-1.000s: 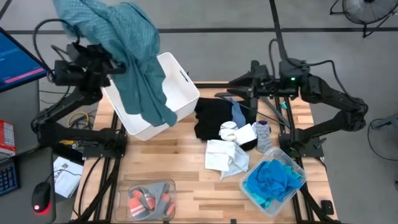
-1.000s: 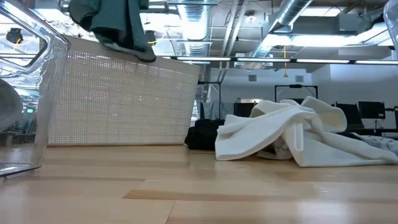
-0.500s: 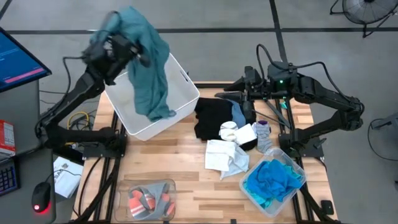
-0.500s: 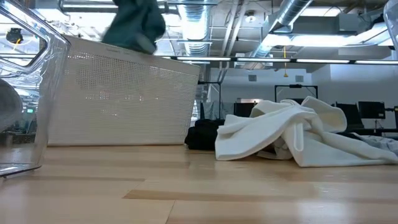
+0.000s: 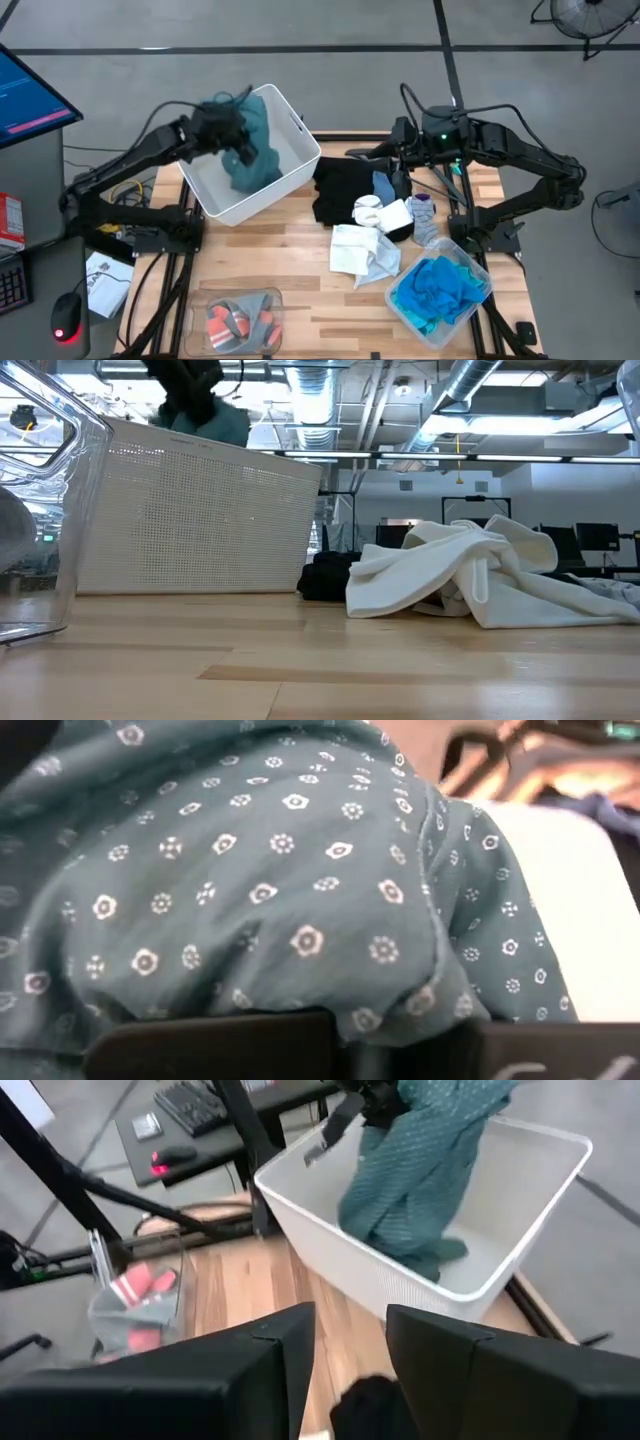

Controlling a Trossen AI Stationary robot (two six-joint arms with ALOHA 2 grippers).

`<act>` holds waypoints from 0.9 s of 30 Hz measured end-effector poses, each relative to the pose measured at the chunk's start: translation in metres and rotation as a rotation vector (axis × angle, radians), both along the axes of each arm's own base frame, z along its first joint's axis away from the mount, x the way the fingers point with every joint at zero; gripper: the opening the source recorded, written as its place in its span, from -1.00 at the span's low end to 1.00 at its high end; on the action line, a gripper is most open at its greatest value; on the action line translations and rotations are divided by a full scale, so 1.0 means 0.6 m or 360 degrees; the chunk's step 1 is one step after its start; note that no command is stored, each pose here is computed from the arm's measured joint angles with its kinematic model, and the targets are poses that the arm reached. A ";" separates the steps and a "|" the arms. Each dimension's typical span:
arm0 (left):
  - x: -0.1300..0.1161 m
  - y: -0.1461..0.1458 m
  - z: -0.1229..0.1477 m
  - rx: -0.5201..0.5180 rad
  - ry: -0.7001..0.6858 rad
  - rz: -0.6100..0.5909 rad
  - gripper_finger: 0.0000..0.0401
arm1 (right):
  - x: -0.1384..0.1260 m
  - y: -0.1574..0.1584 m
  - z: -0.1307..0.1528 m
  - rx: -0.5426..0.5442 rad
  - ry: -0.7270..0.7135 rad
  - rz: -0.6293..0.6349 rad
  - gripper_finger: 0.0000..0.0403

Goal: Pick & Place Cloths
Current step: Put the green patterned long-sleeve polo into the white bin, then put the top white sock into the left transparent bin

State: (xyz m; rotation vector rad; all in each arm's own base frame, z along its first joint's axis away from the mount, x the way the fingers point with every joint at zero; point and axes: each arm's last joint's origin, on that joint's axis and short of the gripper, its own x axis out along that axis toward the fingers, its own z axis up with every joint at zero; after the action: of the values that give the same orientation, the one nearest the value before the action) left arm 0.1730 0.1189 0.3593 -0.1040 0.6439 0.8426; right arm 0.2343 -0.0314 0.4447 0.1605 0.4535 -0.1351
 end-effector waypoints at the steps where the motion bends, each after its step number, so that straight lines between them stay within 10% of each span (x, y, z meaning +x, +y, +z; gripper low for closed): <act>1: 0.002 -0.002 -0.012 -0.0044 0.0006 0.0012 -0.98 | 0.000 0.000 -0.003 0.0004 0.0028 -0.0001 -0.39; 19: 0.024 -0.047 -0.075 -0.0348 0.0028 -0.0128 0.04 | 0.031 -0.012 -0.079 0.0087 0.0624 -0.0094 -0.07; 27: 0.011 -0.063 -0.089 -0.0722 0.0006 0.0029 0.36 | 0.060 -0.016 -0.142 0.0171 0.1082 -0.0205 0.06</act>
State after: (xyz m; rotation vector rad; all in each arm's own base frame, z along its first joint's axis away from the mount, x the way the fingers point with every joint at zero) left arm 0.1797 0.0811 0.3057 -0.5189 0.8307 0.7024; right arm 0.2700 -0.0408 0.3598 0.2496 1.1296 -0.2944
